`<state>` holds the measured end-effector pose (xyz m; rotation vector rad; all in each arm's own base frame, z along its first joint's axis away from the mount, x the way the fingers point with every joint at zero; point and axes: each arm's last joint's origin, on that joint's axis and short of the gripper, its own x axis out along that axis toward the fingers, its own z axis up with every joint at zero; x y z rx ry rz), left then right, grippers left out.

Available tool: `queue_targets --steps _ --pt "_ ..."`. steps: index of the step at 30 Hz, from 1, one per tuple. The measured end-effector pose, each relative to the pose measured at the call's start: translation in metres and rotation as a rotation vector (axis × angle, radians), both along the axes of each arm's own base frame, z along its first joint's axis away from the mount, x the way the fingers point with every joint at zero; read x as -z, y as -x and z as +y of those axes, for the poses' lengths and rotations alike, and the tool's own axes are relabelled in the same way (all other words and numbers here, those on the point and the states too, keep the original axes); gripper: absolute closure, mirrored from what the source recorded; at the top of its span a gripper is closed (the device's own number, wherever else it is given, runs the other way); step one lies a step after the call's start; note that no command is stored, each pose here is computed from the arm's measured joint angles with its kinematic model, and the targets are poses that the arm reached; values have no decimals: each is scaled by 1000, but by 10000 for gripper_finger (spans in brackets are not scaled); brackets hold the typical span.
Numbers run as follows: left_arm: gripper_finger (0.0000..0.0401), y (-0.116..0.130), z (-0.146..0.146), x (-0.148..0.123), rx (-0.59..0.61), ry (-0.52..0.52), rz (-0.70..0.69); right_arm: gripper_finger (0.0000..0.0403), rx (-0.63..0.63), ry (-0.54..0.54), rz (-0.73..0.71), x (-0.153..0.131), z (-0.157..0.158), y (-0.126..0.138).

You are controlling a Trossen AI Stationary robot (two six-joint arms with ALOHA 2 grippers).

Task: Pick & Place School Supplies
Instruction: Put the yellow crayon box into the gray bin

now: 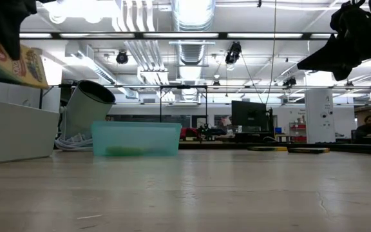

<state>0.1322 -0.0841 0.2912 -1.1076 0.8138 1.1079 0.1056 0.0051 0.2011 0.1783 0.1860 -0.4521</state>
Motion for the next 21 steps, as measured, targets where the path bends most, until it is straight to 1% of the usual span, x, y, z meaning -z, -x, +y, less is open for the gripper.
queue_targets --steps 3,5,9,14,21 --pt "359 0 -1 3 2 10 11 394 0 0 0 0 0 0" --pt "359 1 -1 5 4 35 39 394 0 0 1 0 0 0" --pt "359 3 -2 17 -1 72 100 394 -1 5 5 1 0 0" --pt "359 1 -3 43 -23 66 87 394 0 4 13 4 0 0" --pt "358 -3 -6 84 -22 121 15 394 9 -32 6 8 0 0"
